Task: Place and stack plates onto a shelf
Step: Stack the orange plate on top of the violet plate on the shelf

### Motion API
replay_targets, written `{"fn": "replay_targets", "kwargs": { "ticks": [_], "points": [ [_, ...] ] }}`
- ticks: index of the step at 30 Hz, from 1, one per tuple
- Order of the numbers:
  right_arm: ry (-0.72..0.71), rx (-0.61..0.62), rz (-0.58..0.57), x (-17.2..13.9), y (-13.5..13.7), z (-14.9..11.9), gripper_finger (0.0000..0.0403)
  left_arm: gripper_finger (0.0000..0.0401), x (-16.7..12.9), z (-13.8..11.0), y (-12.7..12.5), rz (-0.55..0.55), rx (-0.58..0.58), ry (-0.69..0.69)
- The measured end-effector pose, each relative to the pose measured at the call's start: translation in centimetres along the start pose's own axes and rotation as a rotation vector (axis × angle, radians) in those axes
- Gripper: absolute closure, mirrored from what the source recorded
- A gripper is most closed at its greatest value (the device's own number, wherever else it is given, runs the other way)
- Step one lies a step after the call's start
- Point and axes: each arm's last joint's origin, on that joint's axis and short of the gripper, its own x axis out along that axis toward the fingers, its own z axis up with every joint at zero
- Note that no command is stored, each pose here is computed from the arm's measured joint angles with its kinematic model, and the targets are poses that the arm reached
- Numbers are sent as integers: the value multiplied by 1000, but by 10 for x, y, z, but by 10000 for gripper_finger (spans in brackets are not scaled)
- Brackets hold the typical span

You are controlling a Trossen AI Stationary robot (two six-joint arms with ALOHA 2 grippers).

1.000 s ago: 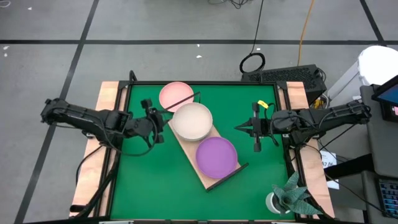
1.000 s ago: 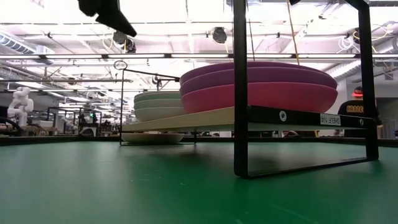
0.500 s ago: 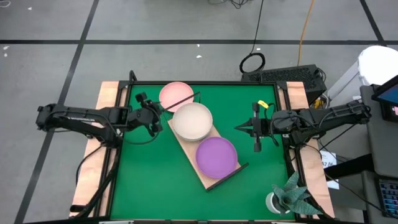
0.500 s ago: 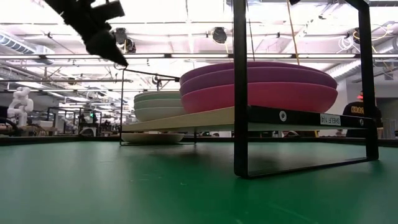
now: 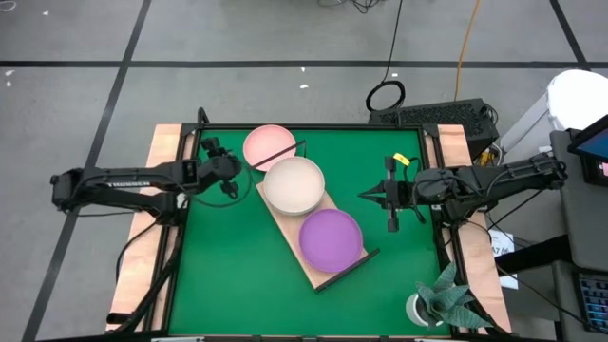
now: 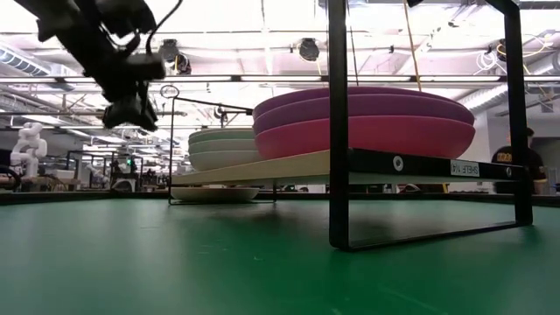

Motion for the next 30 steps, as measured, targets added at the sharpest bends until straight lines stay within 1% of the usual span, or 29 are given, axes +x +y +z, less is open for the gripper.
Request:
{"fn": "replay_targets", "kwargs": {
  "ticks": [2,5,8,15,17,26,30],
  "points": [
    [0,0,0,0,0,0,403,238,6,-4,-3,-22,7,26],
    [0,-1,0,0,0,0,403,238,17,-11,-10,-120,47,43],
    [0,-2,-1,0,0,0,403,238,26,-13,-15,-198,73,18],
    [0,-2,-1,0,0,0,403,238,43,-17,-25,-306,262,-7],
    [0,-6,-2,0,0,0,403,238,47,-17,-26,-315,304,-12],
    [0,-6,-1,0,0,0,403,238,76,-17,-26,-300,405,6],
    [0,-6,-1,0,0,0,403,238,86,-19,-22,-274,409,14]
  ]
}}
